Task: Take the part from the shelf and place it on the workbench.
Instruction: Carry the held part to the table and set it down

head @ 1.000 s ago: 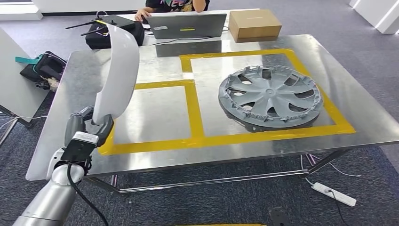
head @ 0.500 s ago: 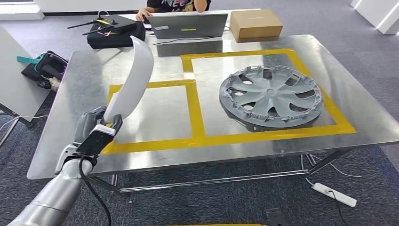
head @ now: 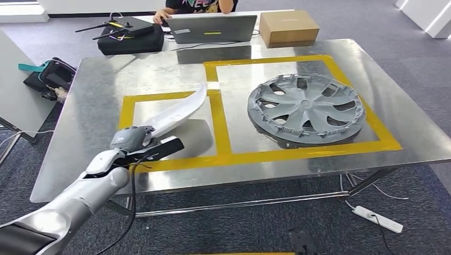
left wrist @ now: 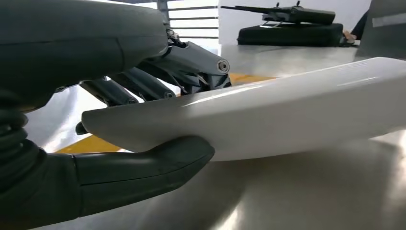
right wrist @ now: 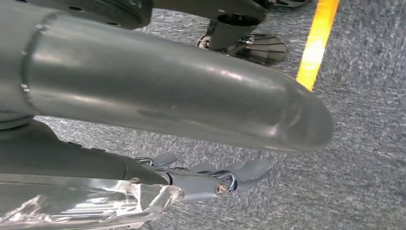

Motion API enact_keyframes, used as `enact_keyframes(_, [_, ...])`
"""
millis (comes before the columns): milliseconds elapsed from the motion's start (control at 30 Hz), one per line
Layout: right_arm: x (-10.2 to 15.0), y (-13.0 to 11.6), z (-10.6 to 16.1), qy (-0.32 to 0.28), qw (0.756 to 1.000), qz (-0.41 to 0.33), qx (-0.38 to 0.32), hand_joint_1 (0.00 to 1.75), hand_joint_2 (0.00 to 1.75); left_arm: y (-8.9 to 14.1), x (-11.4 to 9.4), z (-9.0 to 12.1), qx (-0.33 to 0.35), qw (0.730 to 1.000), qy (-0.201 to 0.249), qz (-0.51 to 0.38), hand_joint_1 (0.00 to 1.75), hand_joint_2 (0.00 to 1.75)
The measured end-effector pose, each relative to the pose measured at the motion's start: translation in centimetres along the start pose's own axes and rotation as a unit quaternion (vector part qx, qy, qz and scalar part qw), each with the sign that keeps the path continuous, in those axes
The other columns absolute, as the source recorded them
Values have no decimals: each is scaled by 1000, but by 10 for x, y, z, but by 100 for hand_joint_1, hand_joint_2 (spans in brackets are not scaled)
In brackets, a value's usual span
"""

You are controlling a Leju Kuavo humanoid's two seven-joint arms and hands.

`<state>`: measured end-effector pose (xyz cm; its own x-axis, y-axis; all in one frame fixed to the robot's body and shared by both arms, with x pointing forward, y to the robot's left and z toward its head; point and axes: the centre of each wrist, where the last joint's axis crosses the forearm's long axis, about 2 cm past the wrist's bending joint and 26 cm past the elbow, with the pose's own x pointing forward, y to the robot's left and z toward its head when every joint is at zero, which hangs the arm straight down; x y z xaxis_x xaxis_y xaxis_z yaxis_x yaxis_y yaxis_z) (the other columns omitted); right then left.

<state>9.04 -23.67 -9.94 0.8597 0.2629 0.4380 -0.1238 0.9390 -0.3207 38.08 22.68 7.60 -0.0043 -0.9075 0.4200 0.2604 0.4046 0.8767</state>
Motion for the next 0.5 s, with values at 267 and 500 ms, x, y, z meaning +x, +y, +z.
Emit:
enact_keyframes(267, [2,2,0,-4,1000,5,6,0,0,-3,-4,0,-17,999,13,-42,175,175])
enact_keyframes(500, [5,4,0,-9,1000,8,12,0,0,-3,-4,0,-17,993,21,-112,175,175])
